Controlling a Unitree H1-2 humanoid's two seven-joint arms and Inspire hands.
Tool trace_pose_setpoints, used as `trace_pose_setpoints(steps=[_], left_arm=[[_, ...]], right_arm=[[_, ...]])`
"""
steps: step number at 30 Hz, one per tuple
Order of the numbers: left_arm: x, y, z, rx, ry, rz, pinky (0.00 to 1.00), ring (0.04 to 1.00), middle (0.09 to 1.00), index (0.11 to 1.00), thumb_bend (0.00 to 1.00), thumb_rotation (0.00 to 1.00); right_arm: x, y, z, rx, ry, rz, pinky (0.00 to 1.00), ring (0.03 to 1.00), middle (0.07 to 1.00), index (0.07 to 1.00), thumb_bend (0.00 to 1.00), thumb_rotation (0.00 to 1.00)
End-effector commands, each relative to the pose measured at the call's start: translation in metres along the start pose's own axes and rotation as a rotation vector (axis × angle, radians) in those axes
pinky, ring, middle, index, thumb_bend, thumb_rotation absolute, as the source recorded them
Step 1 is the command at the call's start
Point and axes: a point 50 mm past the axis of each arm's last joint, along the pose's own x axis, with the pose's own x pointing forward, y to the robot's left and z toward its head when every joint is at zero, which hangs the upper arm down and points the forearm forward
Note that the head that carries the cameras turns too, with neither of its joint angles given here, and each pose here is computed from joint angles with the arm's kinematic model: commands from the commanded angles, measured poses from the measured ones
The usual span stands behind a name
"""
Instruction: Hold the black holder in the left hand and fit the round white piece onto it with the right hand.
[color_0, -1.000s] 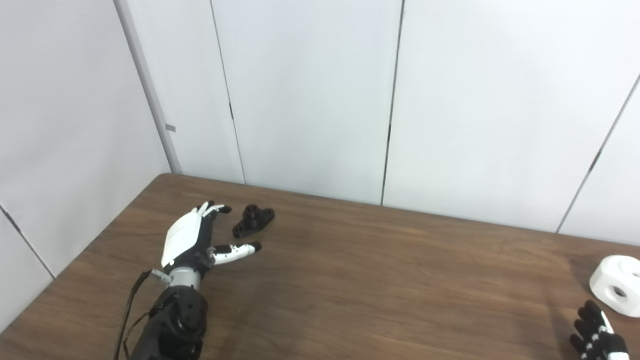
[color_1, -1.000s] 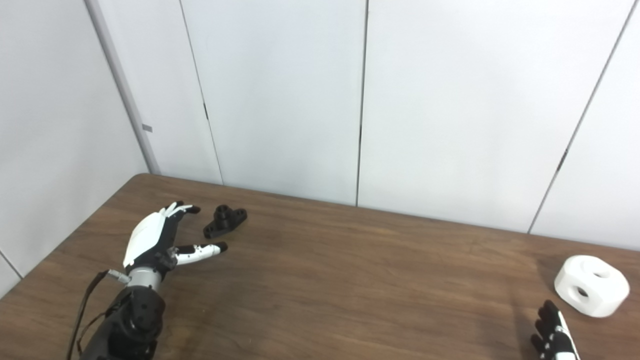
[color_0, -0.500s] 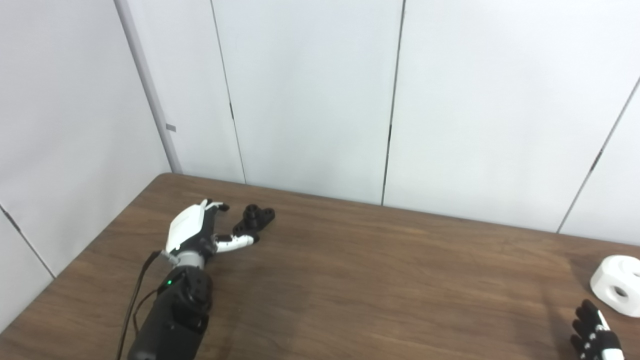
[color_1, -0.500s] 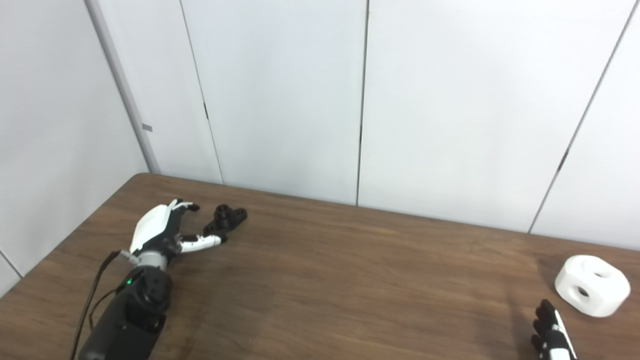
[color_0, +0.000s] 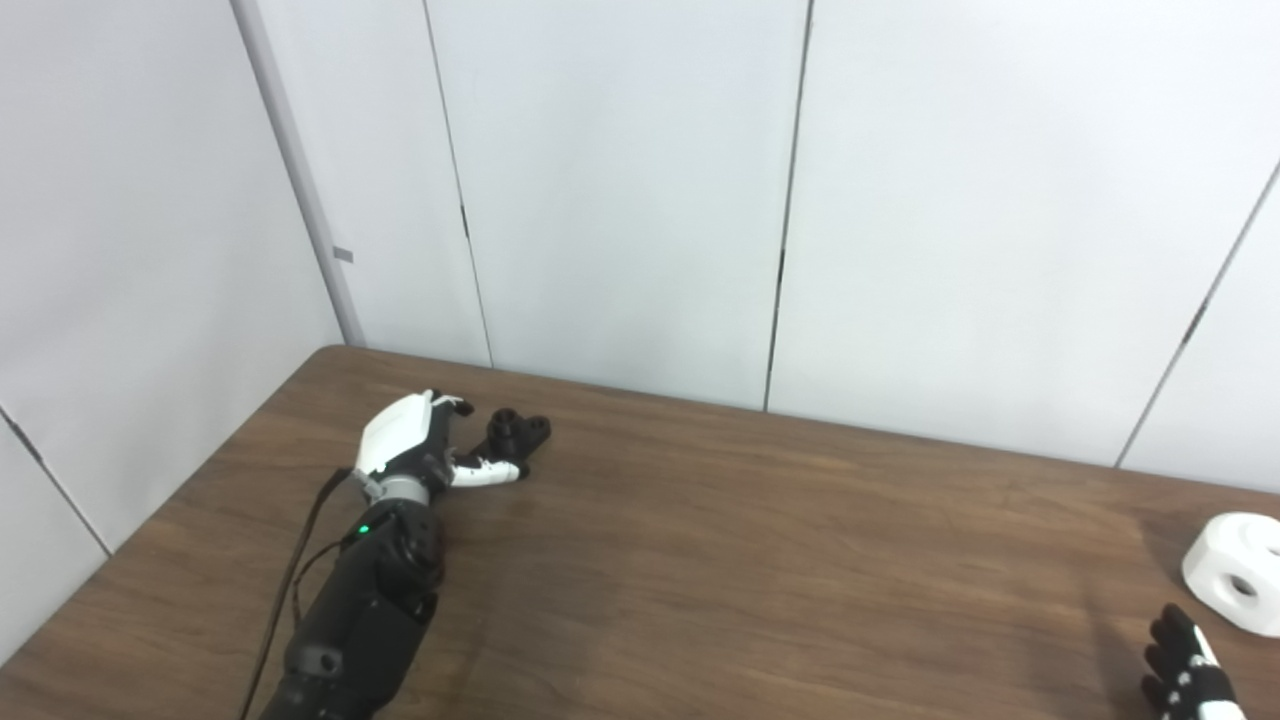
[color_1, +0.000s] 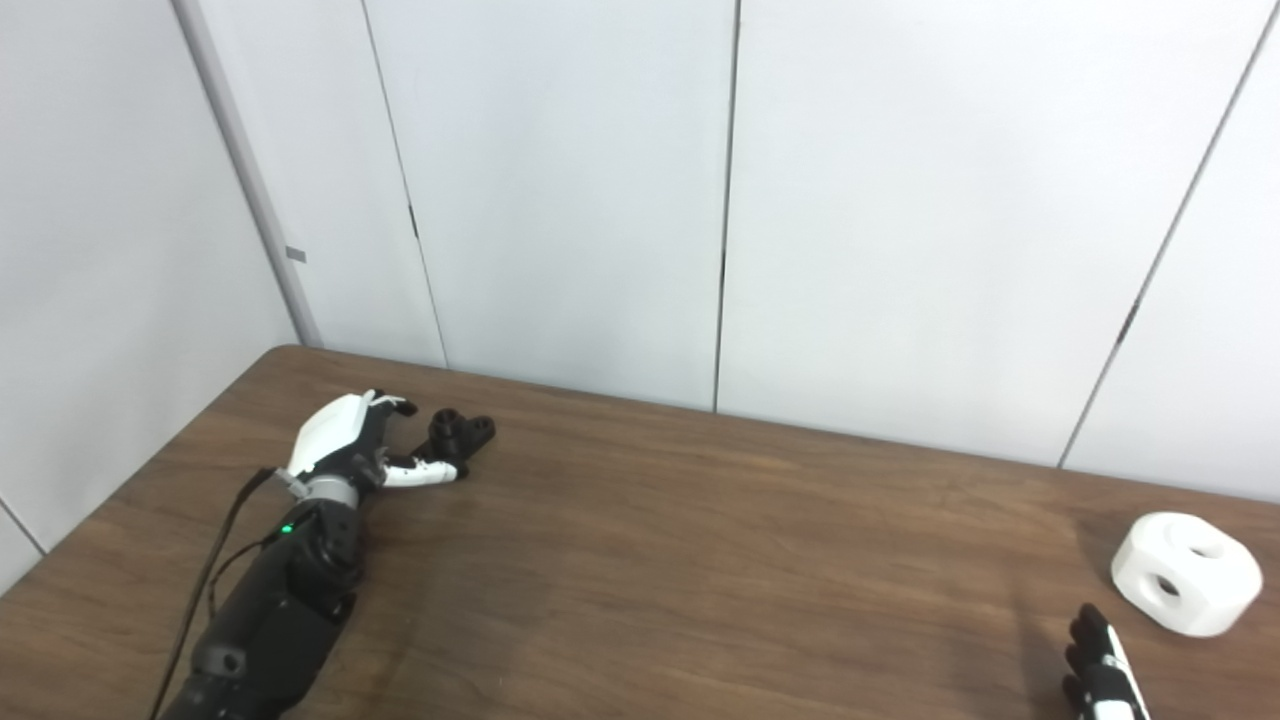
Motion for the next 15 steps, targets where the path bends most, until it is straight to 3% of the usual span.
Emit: trace_pose_setpoints(steps=[1,15], left_arm=[[0.013,0.026,0.018,-0.007,-0.038,0.086,1.0,1.0,0.983,0.828,0.88,0.35],[0.022,0.009,0.016,0.05,-0.005,0.052,1.0,1.0,0.97,0.829,0.87,0.39]], right_arm=[[-0.003,0.002,0.004,0.002,-0.007,0.001,1.0,1.0,1.0,1.0,0.54,1.0],[-0.009,0.001,0.006,0.019,0.006,-0.004,1.0,1.0,1.0,1.0,0.56,1.0]])
